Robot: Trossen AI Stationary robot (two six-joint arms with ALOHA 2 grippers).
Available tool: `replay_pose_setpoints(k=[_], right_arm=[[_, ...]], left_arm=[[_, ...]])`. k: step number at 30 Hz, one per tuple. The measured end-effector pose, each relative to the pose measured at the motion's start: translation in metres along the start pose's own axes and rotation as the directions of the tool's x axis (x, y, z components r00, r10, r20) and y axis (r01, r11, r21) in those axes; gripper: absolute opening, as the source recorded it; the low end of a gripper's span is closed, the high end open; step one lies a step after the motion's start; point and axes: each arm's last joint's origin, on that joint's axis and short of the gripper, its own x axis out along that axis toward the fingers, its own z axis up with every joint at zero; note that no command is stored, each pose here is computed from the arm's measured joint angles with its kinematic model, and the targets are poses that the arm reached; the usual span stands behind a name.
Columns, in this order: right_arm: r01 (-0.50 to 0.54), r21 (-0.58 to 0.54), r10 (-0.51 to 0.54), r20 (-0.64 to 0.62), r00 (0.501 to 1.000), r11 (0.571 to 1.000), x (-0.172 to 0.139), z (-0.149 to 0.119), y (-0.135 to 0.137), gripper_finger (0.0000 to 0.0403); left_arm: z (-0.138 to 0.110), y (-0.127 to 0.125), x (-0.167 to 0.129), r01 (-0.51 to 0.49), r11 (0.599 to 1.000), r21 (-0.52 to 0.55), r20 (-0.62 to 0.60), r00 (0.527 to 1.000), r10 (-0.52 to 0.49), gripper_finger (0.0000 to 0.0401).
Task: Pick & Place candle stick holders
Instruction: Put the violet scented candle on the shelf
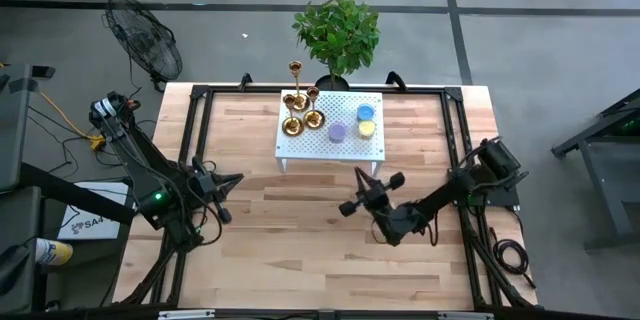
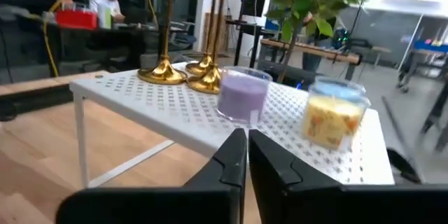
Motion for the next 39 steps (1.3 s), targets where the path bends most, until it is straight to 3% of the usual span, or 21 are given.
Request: replay_pose_setpoints(k=[7, 10, 18, 21, 28, 39], right_arm=[[-0.020, 0.123, 0.020, 0.001, 1.000, 0.992, -0.007, -0.014, -0.029, 0.0002], [-0.032, 0.108, 0.032, 0.003, 0.999, 0.994, -0.010, -0.023, -0.041, 0.0001], [-0.080, 0.135, 0.079, 0.007, 0.997, 0.988, -0.021, -0.010, -0.073, 0.0000], [-0.102, 0.133, 0.101, 0.010, 0.995, 0.986, -0.025, 0.001, -0.089, 0.0000], [-0.114, 0.150, 0.113, 0.010, 0.994, 0.982, -0.025, 0.017, -0.127, 0.0000], [-0.168, 0.142, 0.168, 0.015, 0.986, 0.976, -0.031, 0.007, -0.154, 0.0000]], left_arm=[[0.010, -0.019, 0.009, 0.032, 0.999, -0.029, -0.014, 0.999, -0.032, 0.0017], [0.020, -0.029, 0.024, 0.067, 0.998, -0.020, -0.062, 0.996, -0.068, 0.0017], [0.052, -0.048, 0.083, 0.289, 0.957, 0.023, -0.003, 0.957, -0.289, 0.0017], [0.054, -0.047, 0.110, 0.313, 0.950, 0.007, 0.019, 0.950, -0.313, 0.0017], [0.044, -0.045, 0.175, 0.255, 0.966, -0.051, 0.066, 0.966, -0.251, 0.0017], [0.038, -0.049, 0.242, -0.005, 0.994, -0.113, 0.096, 0.995, 0.016, 0.0017]])
